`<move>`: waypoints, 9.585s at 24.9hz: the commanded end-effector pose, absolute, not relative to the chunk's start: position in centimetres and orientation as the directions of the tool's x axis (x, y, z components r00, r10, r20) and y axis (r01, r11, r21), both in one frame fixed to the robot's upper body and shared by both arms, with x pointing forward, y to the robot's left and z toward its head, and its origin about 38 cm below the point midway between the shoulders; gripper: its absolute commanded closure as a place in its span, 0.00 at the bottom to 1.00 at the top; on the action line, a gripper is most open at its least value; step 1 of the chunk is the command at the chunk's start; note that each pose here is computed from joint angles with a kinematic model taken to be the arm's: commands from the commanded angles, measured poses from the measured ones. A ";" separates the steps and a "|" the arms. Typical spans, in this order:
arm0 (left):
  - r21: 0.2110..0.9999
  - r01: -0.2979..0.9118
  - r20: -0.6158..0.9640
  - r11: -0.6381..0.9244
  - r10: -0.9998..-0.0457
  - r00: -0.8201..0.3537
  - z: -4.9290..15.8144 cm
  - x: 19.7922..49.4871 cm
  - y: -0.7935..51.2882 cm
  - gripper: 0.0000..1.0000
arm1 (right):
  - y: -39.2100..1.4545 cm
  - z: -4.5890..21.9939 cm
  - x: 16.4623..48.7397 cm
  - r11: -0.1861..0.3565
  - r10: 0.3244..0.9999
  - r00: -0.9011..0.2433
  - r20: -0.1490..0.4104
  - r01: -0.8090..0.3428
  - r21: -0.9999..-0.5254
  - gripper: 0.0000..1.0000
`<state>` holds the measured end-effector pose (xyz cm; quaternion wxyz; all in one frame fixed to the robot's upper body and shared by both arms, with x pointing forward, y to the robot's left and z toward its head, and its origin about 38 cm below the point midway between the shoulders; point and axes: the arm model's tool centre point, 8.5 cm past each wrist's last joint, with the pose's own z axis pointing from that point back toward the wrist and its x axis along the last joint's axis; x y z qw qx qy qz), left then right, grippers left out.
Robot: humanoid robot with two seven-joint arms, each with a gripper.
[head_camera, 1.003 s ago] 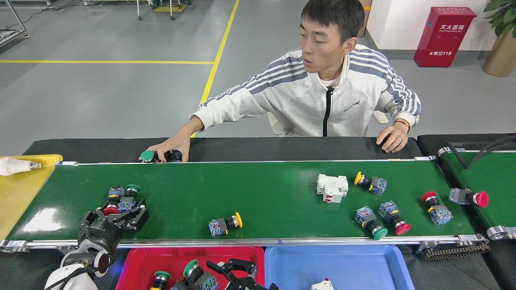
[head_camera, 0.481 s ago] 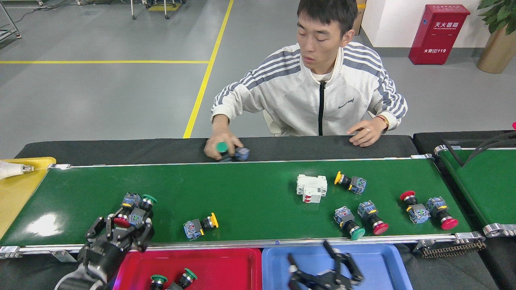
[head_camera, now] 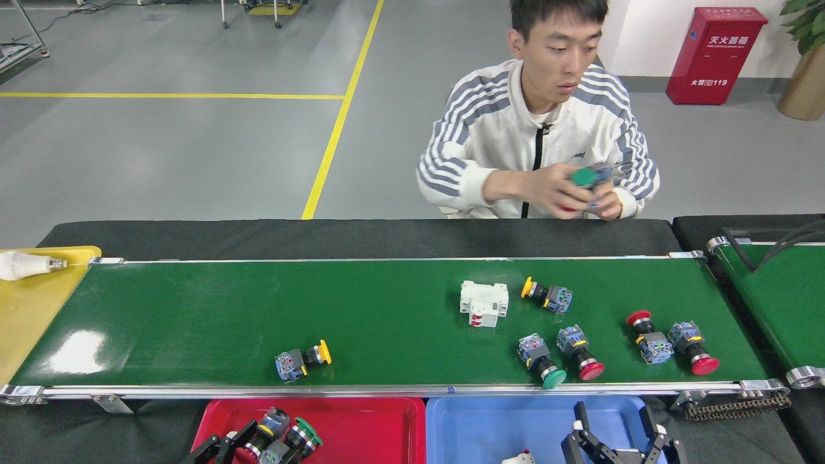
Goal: Pick switch part from conveyor to tray
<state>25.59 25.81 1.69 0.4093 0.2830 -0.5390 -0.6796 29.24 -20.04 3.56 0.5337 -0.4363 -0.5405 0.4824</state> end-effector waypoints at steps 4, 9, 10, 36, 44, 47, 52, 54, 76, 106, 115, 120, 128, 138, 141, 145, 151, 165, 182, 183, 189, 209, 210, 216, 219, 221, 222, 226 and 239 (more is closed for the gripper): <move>0.978 0.201 0.016 -0.047 -0.954 -0.299 3.4 26.3 30.4 0.00 | -17.0 4.2 31.9 0.079 0.986 -0.141 0.092 -0.092 -0.993 0.02; 0.989 0.139 -0.051 -0.055 -0.998 -0.034 4.9 25.5 36.8 0.00 | -14.1 4.2 32.8 0.061 0.971 -0.222 0.089 -0.127 -0.990 0.02; 0.992 0.110 -0.066 -0.067 -0.998 -0.017 5.3 25.3 37.7 0.00 | -13.9 4.3 32.9 0.060 0.970 -0.227 0.090 -0.134 -0.989 0.02; 0.964 0.238 -0.055 -0.122 -0.962 -0.268 3.2 36.3 37.7 0.00 | -10.7 3.9 38.8 0.013 0.955 -0.288 0.071 -0.200 -0.980 0.87; 0.964 0.249 -0.029 -0.097 -0.964 -0.264 2.8 37.5 37.5 0.49 | -9.1 4.7 38.5 0.023 0.941 -0.327 0.081 -0.177 -0.984 0.94; 0.964 0.255 -0.001 -0.074 -0.961 -0.276 2.3 37.1 37.1 0.82 | -7.6 5.8 37.9 0.023 0.920 -0.385 0.077 -0.143 -0.989 0.94; 0.973 0.227 0.053 -0.031 -0.934 -0.354 2.4 35.3 35.9 0.96 | -0.6 7.5 32.3 0.023 0.776 -0.626 0.078 -0.095 -0.995 0.92; 0.978 0.205 0.051 -0.027 -0.929 -0.366 2.9 34.0 35.5 0.97 | 2.0 7.2 29.7 0.010 0.703 -0.707 0.079 -0.102 -0.995 0.48; 0.989 0.149 0.015 0.019 -1.000 0.027 4.2 24.6 36.9 0.00 | -19.9 3.8 27.9 0.196 0.980 0.014 0.197 0.078 -0.978 0.01; 0.971 0.237 0.025 -0.039 -0.965 -0.263 5.6 44.6 33.5 0.00 | -4.3 4.1 37.0 0.039 0.930 -0.351 0.107 -0.194 -0.980 0.97; 0.957 0.290 -0.020 -0.026 -1.000 -0.024 3.9 46.0 36.1 0.12 | 3.5 7.3 30.8 0.033 0.673 -0.734 0.097 -0.101 -0.994 0.71; 0.952 0.305 0.018 0.017 -1.000 0.000 2.8 45.9 36.6 0.77 | 5.7 7.1 28.3 -0.004 0.586 -0.807 0.066 -0.084 -0.996 0.00; 0.955 0.294 0.030 0.029 -1.000 0.001 2.7 45.7 36.6 0.90 | -3.3 8.2 30.5 0.112 0.787 -0.606 0.115 -0.043 -0.993 0.00; 0.999 0.041 -0.002 -0.017 -0.940 -0.341 7.8 40.4 31.0 0.91 | -21.0 2.3 22.4 0.209 0.978 0.012 0.210 0.048 -0.977 0.01; 0.999 0.051 0.032 0.008 -0.871 -0.490 6.6 37.5 26.0 0.91 | -22.1 2.0 22.8 0.180 0.980 0.083 0.182 0.030 -0.983 0.01; 0.999 0.043 0.016 -0.019 -0.729 -0.685 6.2 33.5 18.8 0.90 | -22.8 3.0 26.8 0.124 0.992 0.015 0.124 -0.004 -0.992 0.01; 0.998 0.050 0.014 -0.041 -0.621 -0.784 5.5 29.5 12.1 0.82 | -20.7 4.4 30.2 0.067 0.964 -0.253 0.080 -0.058 -0.996 0.01; 0.997 0.076 0.068 0.010 -0.577 -0.814 5.6 25.4 8.0 0.00 | -15.6 4.2 34.4 0.005 0.903 -0.424 0.075 -0.162 -0.987 0.54; 0.988 0.083 -0.121 -0.127 -0.990 -0.078 4.9 28.3 36.4 0.00 | -3.5 8.7 30.4 0.021 0.626 -0.779 0.037 -0.030 -0.999 0.10; 0.988 0.085 -0.124 -0.132 -0.988 -0.088 4.9 28.5 36.5 0.00 | -2.4 8.9 30.2 0.037 0.606 -0.794 0.050 -0.034 -0.999 0.00; 0.983 0.123 -0.117 -0.140 -0.977 -0.177 4.6 32.1 37.8 0.00 | -1.7 8.6 29.8 0.045 0.573 -0.816 0.068 -0.052 -0.998 0.00; 0.970 0.232 -0.075 -0.077 -0.997 -0.017 2.3 36.6 43.2 0.74 | -29.9 4.2 26.1 0.122 0.972 0.194 0.131 0.055 -0.991 0.01; 0.970 0.232 -0.066 -0.071 -0.997 -0.027 2.1 36.5 43.1 0.80 | -29.9 4.1 26.1 0.125 0.972 0.193 0.133 0.052 -0.991 0.01; 0.984 0.180 0.033 0.002 -0.985 -0.172 2.2 33.9 40.2 0.96 | -30.5 4.2 26.3 0.136 0.979 0.148 0.142 0.054 -0.989 0.01; 0.991 0.132 0.021 -0.021 -0.951 -0.310 3.3 30.4 36.4 0.93 | -30.5 4.2 26.3 0.135 0.979 0.145 0.142 0.053 -0.989 0.01; 0.991 0.132 0.016 -0.028 -0.946 -0.322 3.3 27.3 34.4 0.87 | -30.4 4.2 26.4 0.135 0.980 0.140 0.141 0.053 -0.989 0.01; 0.992 0.128 0.020 -0.023 -0.946 -0.325 3.5 25.6 33.2 0.75 | -30.3 4.3 26.4 0.137 0.981 0.131 0.143 0.053 -0.989 0.01; 0.989 0.141 0.079 0.034 -0.943 -0.324 3.3 21.8 29.5 0.00 | -29.8 4.4 26.5 0.144 0.985 0.085 0.148 0.056 -0.988 0.01; 0.993 0.119 -0.009 -0.016 -0.998 -0.060 4.3 21.0 37.5 0.00 | -29.6 4.5 26.6 0.140 0.987 0.077 0.144 0.054 -0.989 0.01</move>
